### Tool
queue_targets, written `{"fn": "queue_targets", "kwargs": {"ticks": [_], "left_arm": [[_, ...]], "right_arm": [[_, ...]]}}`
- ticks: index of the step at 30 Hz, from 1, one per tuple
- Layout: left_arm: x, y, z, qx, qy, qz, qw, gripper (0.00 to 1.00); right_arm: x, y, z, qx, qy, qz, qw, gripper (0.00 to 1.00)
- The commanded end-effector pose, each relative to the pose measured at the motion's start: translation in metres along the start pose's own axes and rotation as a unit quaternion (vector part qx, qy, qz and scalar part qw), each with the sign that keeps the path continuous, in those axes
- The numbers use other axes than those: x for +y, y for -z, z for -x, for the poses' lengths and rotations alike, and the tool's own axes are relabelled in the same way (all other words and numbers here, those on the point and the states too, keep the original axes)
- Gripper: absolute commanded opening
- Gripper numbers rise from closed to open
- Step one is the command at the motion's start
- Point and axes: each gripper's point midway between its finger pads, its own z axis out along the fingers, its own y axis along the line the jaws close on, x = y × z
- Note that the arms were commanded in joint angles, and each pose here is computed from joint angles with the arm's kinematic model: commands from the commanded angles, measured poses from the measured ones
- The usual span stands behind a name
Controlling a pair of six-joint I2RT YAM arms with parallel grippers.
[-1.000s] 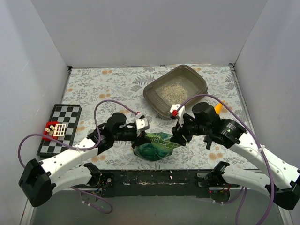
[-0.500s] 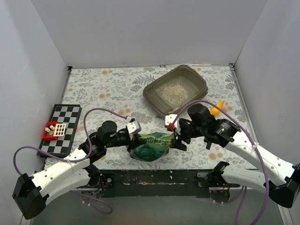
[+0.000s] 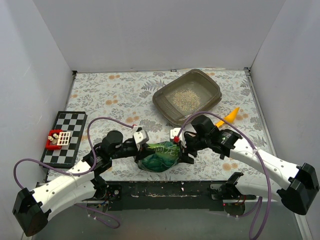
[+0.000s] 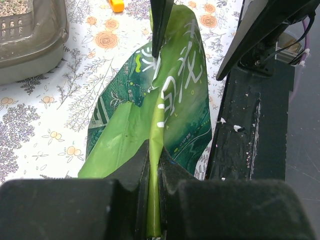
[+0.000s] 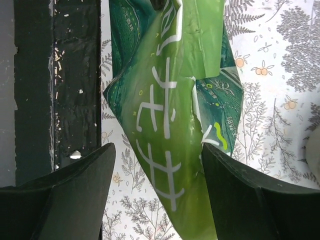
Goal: Fill the litter box with clean litter
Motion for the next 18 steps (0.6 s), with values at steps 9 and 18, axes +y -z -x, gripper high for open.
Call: {"fn": "queue_targets", "kwargs": {"ticks": [9,18], "left_arm": [[0.009,0.003,0.019,-0.036,-0.015,0.028,0.999,0.00],[0.027,-0.004,0.108,-0.098,-0.115,0.039,0.988,0.00]], "right_arm": [[0.001,-0.009,-0.005,0.020,-0.003,0.025,0.999,0.01],[-0.045,0.050,0.057,0.043,0.043,-0.095,0.994,0.01]]}}
